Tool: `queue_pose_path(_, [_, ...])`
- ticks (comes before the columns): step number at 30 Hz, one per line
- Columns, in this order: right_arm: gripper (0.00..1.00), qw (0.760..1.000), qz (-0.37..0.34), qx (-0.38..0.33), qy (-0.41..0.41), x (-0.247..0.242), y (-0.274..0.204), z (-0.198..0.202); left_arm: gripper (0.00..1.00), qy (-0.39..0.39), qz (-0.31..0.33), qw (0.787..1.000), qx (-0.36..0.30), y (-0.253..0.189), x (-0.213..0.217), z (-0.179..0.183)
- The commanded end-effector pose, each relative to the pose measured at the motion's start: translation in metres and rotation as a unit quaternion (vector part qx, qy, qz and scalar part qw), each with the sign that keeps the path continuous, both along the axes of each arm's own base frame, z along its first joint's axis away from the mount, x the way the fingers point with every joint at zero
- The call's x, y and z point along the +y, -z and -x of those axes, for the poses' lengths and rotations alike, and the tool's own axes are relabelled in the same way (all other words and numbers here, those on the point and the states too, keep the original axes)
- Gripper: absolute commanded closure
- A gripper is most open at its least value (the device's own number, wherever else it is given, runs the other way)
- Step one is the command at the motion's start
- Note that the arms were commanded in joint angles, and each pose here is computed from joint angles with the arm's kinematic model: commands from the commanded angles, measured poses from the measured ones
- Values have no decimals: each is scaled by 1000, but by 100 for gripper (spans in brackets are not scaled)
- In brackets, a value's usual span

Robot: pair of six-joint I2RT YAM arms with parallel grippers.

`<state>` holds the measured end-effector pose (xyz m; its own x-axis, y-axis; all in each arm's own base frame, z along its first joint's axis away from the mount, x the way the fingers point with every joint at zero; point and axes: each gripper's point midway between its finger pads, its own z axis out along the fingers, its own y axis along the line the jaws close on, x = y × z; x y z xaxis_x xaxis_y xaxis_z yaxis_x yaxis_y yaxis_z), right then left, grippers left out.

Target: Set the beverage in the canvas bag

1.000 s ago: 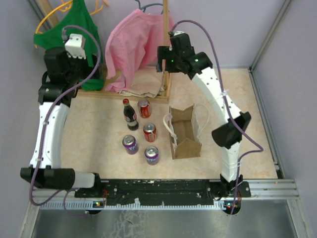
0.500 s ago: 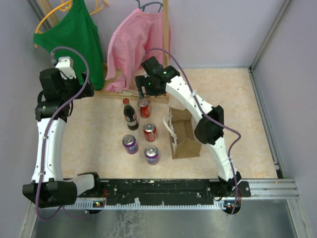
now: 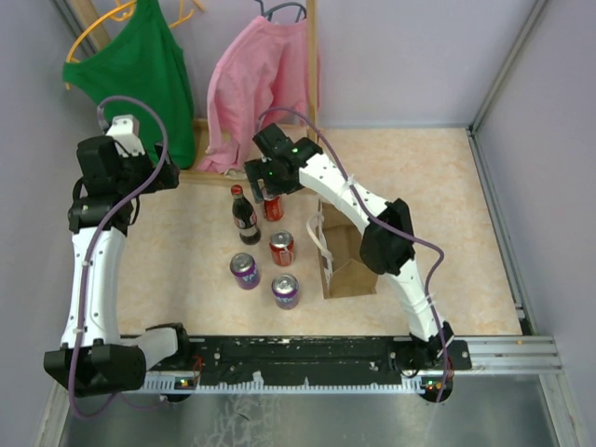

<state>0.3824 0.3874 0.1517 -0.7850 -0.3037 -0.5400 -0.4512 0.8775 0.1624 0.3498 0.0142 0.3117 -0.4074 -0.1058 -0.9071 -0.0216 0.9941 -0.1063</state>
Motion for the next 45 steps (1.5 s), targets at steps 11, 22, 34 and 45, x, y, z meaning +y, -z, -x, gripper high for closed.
queue_pose_path(11, [12,999,9,-31,-3,15,28,-24,3,5,15,1000,-1,1,-2,0])
queue_pose_path(22, [18,999,25,-46,8,13,45,-33,3,11,24,1000,10,8,-5,0])
queue_pose_path(34, [86,998,3,-61,6,17,31,-34,3,21,34,999,11,9,-9,-4])
queue_pose_path(45, [100,983,-48,-172,47,-9,-99,-39,3,25,35,999,10,8,-10,-8])
